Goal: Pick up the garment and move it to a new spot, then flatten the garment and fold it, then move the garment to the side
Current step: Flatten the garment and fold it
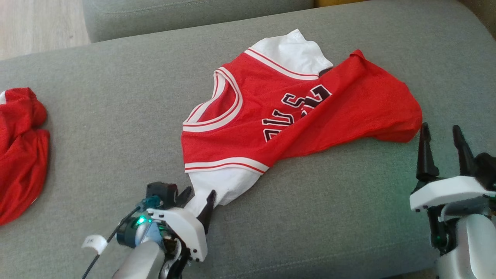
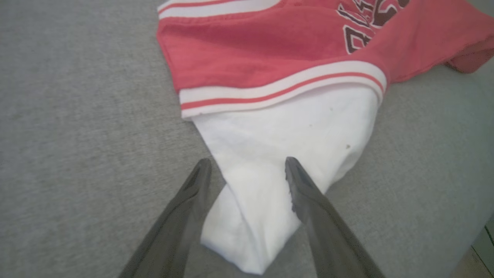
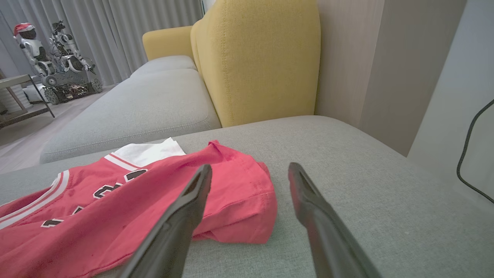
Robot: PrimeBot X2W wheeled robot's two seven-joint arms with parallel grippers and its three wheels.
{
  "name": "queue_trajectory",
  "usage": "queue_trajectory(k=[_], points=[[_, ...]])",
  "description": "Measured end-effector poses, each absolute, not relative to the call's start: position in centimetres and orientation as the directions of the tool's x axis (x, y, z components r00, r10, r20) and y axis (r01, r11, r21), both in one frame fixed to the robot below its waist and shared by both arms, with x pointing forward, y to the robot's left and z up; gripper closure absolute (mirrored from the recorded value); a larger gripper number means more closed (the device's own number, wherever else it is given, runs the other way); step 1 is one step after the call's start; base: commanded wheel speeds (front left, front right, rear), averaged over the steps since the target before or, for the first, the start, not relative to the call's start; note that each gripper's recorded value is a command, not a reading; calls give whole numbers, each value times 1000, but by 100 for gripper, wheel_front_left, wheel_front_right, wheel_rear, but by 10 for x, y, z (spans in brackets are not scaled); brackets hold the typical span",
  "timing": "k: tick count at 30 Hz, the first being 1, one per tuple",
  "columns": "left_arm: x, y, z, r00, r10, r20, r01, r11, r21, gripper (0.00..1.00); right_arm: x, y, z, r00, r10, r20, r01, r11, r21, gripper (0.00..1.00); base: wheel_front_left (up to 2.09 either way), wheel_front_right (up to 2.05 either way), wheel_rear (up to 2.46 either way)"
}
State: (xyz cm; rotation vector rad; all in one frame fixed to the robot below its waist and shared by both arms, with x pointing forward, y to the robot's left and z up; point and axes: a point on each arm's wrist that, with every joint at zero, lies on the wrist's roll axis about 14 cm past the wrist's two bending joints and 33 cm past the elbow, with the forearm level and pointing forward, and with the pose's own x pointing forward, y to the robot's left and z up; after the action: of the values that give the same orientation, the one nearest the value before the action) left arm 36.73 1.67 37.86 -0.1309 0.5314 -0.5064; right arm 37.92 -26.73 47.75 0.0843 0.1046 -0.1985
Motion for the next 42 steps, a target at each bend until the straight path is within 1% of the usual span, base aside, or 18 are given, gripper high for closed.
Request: queue_trajectory(k=[7,8,9,10,11,13,16,20,22,23,26,31,32,35,36,37,38,42], points=[[362,1,379,699,-544,-463,469,839,-278,0,376,-268,474,974,-195,-119,205,976,72,0,0,0,0],[362,0,379,697,-548,-462,468,836,-286,14,375,-269,474,973,-197,-120,207,976,72,0,0,0,0],[362,-1,379,695,-551,-462,469,835,-289,59,375,-269,473,972,-199,-122,209,975,72,0,0,0,0],[363,-2,379,696,-551,-460,469,834,-290,95,374,-270,473,972,-202,-123,211,975,71,0,0,0,0],[364,-1,380,702,-548,-455,464,837,-291,100,374,-271,473,971,-203,-124,213,974,71,0,0,0,0],[368,0,382,718,-543,-435,454,840,-299,100,373,-271,472,970,-206,-126,216,974,70,0,0,0,0],[379,5,393,765,-521,-378,428,851,-304,100,373,-271,471,970,-205,-130,216,974,71,0,0,0,0],[397,14,417,832,-484,-272,388,857,-338,100,374,-269,469,971,-200,-134,211,975,73,0,0,0,0],[415,23,435,874,-444,-200,355,862,-363,100,375,-267,469,972,-194,-134,205,976,73,0,0,0,0],[421,26,439,882,-432,-187,344,863,-371,100,375,-267,469,972,-192,-136,203,976,73,0,0,0,0],[430,29,439,886,-423,-192,335,869,-364,100,376,-264,467,973,-183,-141,195,978,72,0,0,0,0],[432,31,413,859,-423,-290,323,885,-336,100,382,-260,468,975,-170,-141,181,981,69,0,0,0,0],[432,31,413,859,-423,-290,323,885,-336,100,382,-260,468,975,-170,-141,181,981,69,0,0,0,0],[431,36,398,848,-411,-334,325,902,-284,100,383,-261,466,974,-171,-147,182,981,66,0,0,0,0],[431,37,396,848,-407,-339,323,905,-277,83,382,-261,464,973,-171,-155,183,981,64,0,0,0,0],[431,38,393,849,-403,-342,319,906,-276,62,382,-261,462,972,-171,-160,183,981,62,0,0,0,0],[430,39,392,849,-400,-345,315,908,-277,0,382,-261,462,972,-171,-162,182,982,58,0,0,0,0],[428,43,391,860,-385,-336,295,911,-290,0,384,-259,462,973,-166,-159,177,983,56,0,0,0,0]])
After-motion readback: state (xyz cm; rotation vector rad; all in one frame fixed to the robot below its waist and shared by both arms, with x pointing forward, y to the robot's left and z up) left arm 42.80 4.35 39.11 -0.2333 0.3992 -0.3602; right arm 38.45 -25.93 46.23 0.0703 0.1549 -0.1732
